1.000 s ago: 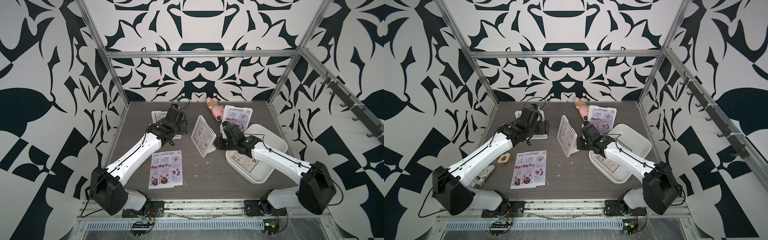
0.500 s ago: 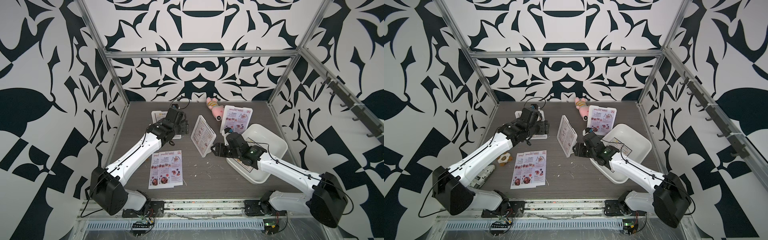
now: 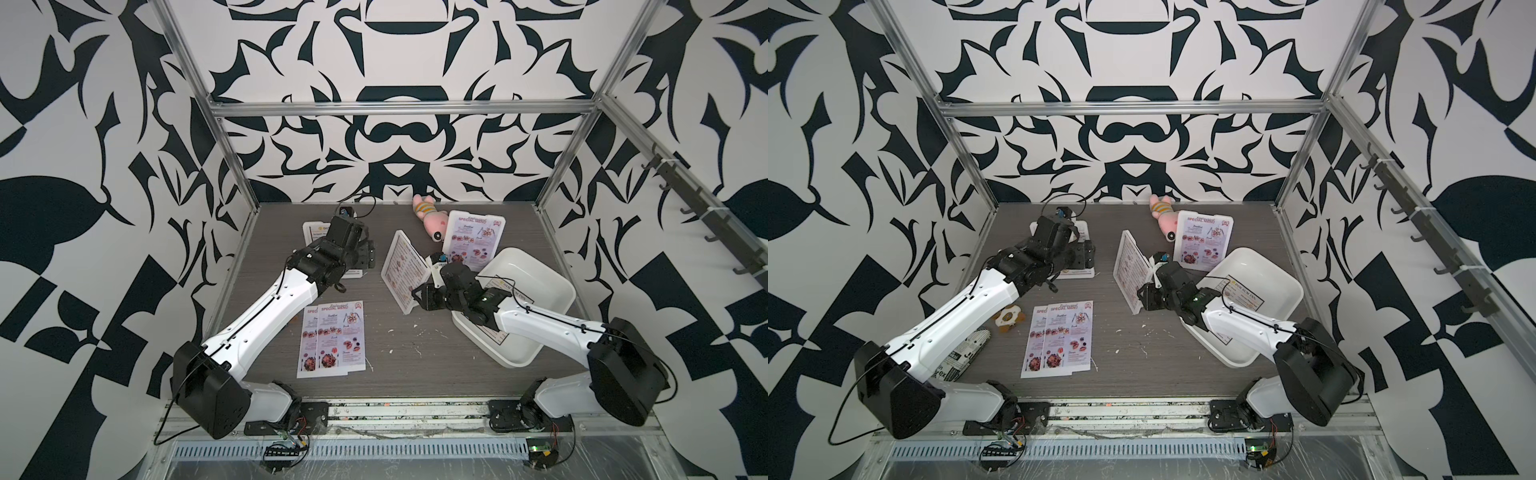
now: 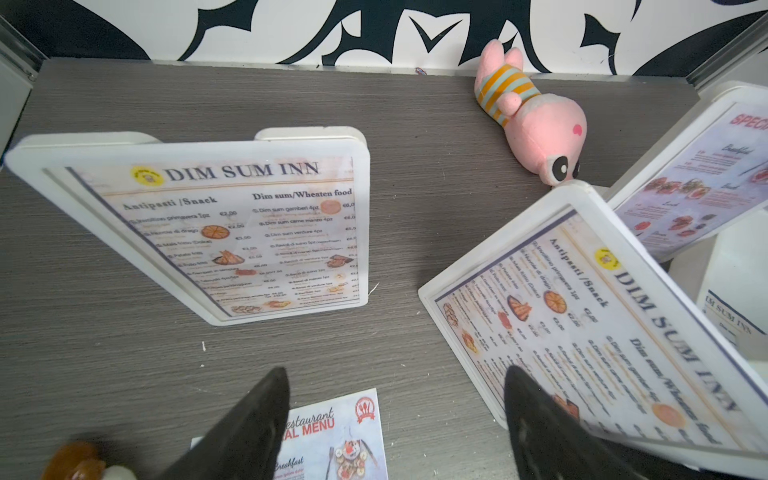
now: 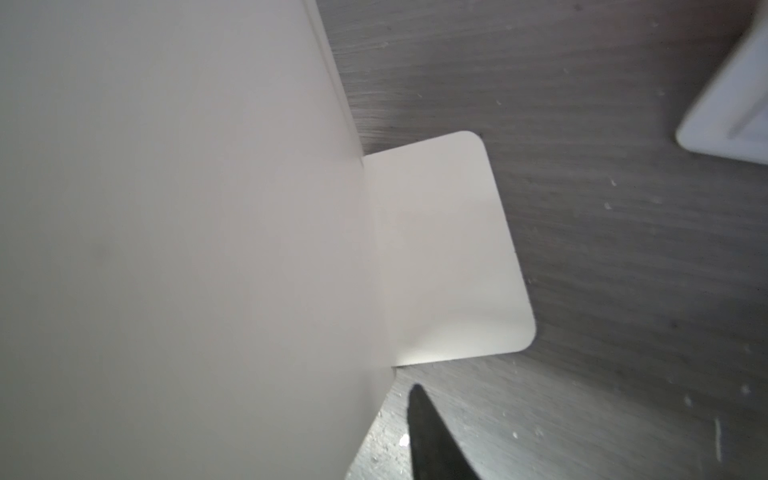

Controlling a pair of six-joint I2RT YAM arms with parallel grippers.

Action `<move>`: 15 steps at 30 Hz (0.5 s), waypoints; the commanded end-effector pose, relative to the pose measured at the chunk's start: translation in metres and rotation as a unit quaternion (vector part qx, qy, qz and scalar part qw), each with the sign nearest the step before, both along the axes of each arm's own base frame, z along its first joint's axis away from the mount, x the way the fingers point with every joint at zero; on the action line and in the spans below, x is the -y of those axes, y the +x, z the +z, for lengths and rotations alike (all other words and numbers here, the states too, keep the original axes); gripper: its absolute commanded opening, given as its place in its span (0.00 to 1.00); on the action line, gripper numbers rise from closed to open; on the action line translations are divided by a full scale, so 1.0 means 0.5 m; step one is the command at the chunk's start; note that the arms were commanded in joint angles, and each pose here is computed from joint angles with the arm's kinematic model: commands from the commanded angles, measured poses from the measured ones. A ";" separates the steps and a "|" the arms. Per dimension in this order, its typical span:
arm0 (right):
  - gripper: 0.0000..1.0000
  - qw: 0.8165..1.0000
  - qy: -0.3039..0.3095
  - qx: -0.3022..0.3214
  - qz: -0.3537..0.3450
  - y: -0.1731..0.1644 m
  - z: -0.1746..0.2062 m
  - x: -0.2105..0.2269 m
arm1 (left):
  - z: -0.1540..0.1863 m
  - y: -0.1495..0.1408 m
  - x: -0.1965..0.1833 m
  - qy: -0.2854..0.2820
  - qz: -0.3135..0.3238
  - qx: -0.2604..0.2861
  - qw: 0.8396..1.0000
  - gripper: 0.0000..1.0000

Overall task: Replace the menus in the menu holders
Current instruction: Move the menu holder to the center of the board.

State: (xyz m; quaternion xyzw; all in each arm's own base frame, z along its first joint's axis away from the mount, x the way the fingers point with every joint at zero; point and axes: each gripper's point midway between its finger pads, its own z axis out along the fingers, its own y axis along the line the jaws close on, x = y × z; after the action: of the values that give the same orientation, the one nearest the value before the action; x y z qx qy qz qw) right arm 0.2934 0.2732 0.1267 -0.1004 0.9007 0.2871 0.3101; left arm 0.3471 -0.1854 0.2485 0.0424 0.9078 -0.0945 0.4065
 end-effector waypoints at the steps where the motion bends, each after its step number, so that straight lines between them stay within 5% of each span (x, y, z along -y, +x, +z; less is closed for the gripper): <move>1: 0.30 0.995 -0.010 0.083 0.060 0.028 0.063 -0.035 | 0.023 -0.002 -0.008 0.005 0.001 0.011 1.000 0.83; 5: 0.24 0.989 -0.038 0.107 0.094 0.056 0.066 -0.025 | 0.020 0.003 -0.004 0.009 -0.002 0.008 1.000 0.83; 10: 0.23 0.988 0.008 0.089 0.123 0.120 0.073 0.011 | 0.017 0.006 -0.001 0.012 -0.004 0.004 1.000 0.83; 15: 0.36 0.974 0.040 0.084 0.206 0.159 0.087 -0.001 | 0.007 0.011 0.003 0.014 -0.004 -0.002 1.000 0.83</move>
State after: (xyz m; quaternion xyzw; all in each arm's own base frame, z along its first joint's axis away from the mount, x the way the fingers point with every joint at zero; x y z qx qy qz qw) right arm 0.3704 0.2530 0.1345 -0.2129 0.8714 0.3161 0.3089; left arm 0.3510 -0.1877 0.2534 0.0461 0.9061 -0.0936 0.4101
